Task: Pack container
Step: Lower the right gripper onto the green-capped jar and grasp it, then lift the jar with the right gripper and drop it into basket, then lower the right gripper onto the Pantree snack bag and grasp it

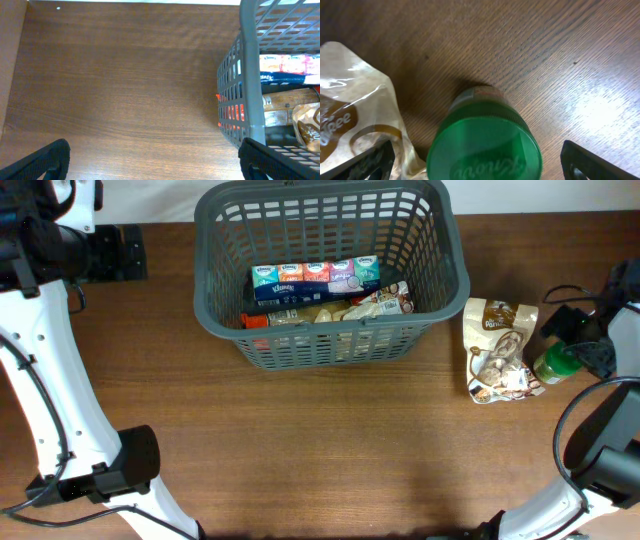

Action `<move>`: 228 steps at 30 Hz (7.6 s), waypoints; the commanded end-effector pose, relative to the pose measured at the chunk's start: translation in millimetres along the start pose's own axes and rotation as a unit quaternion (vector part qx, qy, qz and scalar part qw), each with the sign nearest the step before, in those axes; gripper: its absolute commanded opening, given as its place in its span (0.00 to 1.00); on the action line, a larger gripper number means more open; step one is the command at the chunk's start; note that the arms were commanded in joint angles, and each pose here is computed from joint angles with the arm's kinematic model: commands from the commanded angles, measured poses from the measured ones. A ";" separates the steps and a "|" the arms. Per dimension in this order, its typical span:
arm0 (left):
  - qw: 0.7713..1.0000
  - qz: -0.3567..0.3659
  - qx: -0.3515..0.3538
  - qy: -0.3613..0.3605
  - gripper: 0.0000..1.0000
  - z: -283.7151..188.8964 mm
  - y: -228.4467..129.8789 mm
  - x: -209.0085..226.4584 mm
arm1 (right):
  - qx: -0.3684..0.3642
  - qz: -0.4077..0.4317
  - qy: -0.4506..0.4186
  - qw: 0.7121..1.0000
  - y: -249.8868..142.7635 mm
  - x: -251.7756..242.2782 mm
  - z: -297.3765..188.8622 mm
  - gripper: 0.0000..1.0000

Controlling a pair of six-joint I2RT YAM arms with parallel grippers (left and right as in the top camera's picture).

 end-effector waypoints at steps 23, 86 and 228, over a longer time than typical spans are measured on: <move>1.000 -0.008 0.005 -0.004 0.99 3.1 -0.7 0.0 | 0.048 0.021 -0.021 0.998 -12.1 -1.5 48.9 0.94; 1.000 -0.008 0.005 -0.004 0.99 3.1 -0.7 0.0 | -0.311 -0.386 0.359 0.791 -86.9 215.3 -347.9 0.04; 1.000 -0.008 0.005 -0.004 0.99 3.1 -0.7 0.0 | -0.203 -0.176 0.140 0.953 56.7 108.5 -201.3 0.08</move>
Point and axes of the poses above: each gripper's point midway between its finger pads, its own z axis out along the fingers, its own x axis along the line the jaws close on, y = z × x, the point moved 1 cm from there along -z, back along the fingers, and after that the axes turned 9 degrees about -z, right-handed, at the moved point
